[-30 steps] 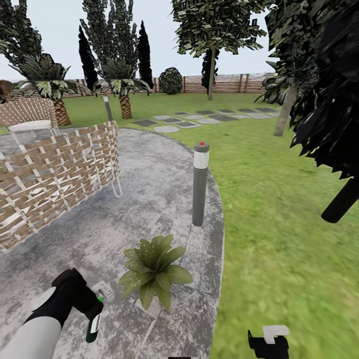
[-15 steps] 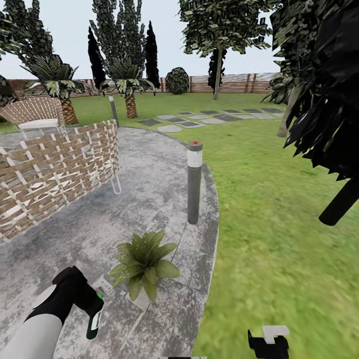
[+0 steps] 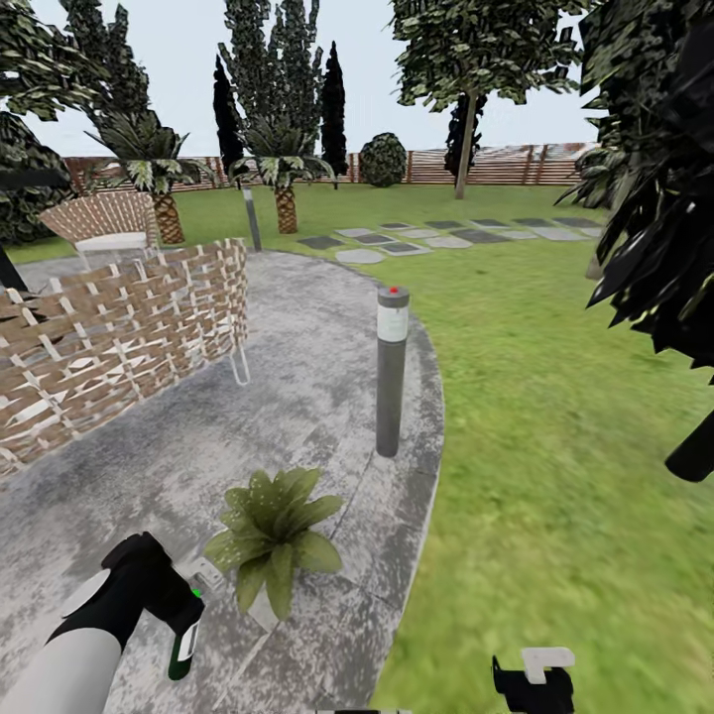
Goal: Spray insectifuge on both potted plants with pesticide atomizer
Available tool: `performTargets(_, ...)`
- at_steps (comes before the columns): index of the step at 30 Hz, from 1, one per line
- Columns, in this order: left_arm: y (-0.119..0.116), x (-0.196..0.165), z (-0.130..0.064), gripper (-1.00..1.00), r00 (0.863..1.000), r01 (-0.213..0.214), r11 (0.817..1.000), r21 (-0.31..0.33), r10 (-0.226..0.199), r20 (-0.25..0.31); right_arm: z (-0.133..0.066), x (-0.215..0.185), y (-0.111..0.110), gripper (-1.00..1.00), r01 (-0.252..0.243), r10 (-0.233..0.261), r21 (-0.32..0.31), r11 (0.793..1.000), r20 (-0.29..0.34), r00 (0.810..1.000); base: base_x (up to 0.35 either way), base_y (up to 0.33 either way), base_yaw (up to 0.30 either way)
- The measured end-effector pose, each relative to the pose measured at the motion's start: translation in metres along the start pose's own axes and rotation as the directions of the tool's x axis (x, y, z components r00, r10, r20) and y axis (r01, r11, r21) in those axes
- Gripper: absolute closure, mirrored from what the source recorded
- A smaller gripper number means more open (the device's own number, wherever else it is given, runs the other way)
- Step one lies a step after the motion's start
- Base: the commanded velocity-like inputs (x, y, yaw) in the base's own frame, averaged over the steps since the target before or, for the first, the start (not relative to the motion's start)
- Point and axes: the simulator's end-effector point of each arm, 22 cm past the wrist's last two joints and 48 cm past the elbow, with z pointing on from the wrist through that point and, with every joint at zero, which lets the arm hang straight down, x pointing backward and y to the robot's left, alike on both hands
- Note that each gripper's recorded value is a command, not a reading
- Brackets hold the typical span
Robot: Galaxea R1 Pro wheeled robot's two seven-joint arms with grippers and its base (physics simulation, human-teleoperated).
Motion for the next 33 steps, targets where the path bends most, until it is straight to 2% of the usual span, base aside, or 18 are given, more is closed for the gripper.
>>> performTargets(8, 0.0021, 0.0012, -0.0009, 1.00, 1.000, 0.004, 1.000, -0.003, -0.004, 0.000, -0.0001, 0.0002, 0.0003, -1.00, 0.001, -0.001, -0.001, 1.000, -0.001, 1.000, -0.051, -0.057, 0.259)
performTargets(14, 0.0057, 0.0040, -0.0020, 1.00, 1.000, 0.007, 1.000, -0.009, -0.007, -0.004, -0.0001, 0.0001, 0.0000, -1.00, 0.000, 0.000, 0.000, 1.000, 0.000, 1.000, 0.000, -0.020, 0.026)
performTargets(19, 0.0052, 0.0037, -0.0018, 1.00, 1.000, 0.009, 1.000, -0.008, -0.009, -0.002, -0.0001, 0.0001, -0.0001, -1.00, 0.000, 0.000, 0.000, 1.000, -0.001, 1.000, 0.040, -0.238, 0.056)
performTargets(33, 0.0024, 0.0018, -0.0008, 1.00, 1.000, 0.008, 1.000, -0.003, -0.008, -0.001, -0.0001, 0.0002, 0.0001, -1.00, 0.001, -0.001, 0.000, 1.000, -0.001, 1.000, 0.028, -0.272, 0.241)
